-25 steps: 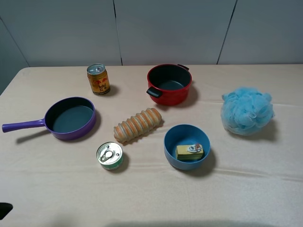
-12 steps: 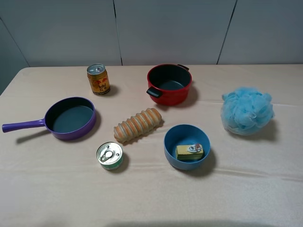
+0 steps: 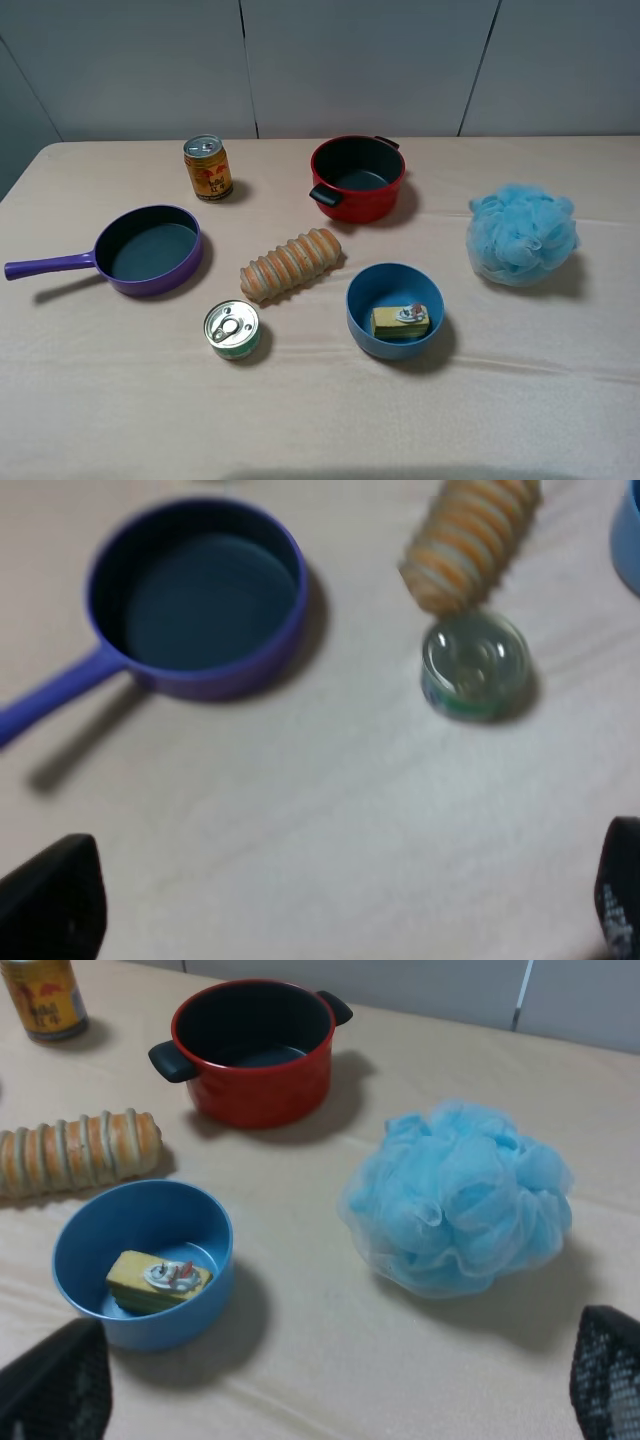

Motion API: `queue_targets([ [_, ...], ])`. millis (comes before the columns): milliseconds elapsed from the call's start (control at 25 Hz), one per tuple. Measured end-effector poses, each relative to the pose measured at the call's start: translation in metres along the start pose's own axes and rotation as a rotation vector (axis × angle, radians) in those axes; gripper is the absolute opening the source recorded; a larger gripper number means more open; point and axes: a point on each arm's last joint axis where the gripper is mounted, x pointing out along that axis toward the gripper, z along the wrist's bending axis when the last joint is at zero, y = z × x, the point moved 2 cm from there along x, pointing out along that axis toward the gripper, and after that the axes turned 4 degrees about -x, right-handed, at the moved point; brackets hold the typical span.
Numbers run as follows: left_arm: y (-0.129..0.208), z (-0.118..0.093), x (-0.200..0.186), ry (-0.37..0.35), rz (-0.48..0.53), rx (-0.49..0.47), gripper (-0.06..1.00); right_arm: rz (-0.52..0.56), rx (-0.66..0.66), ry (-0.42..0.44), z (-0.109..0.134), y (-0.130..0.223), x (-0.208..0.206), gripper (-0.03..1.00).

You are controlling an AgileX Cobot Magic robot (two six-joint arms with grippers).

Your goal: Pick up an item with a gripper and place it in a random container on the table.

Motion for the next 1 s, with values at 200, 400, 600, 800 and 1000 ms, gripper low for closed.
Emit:
queue_targets([
  [200, 0.0032, -0.0010, -0.0035, -0.003, -0.023, 0.008, 0.99, 0.000, 0.000, 0.000, 0.0000, 0.0000, 0.0000, 0.69],
  [400, 0.0032, -0.0010, -0.0034, -0.004, -0.023, 0.008, 0.99, 0.000, 0.000, 0.000, 0.0000, 0.0000, 0.0000, 0.69],
  [600, 0.0032, -0.0010, -0.0034, -0.004, -0.023, 0.008, 0.99, 0.000, 0.000, 0.000, 0.0000, 0.0000, 0.0000, 0.69],
  [800, 0.0032, -0.0010, -0.0034, -0.004, -0.023, 0.008, 0.99, 0.000, 0.000, 0.000, 0.0000, 0.0000, 0.0000, 0.69],
  [1000, 0.0032, -0.0010, -0.0034, -0.004, -0.023, 0.008, 0.99, 0.000, 0.000, 0.000, 0.0000, 0.0000, 0.0000, 0.69],
])
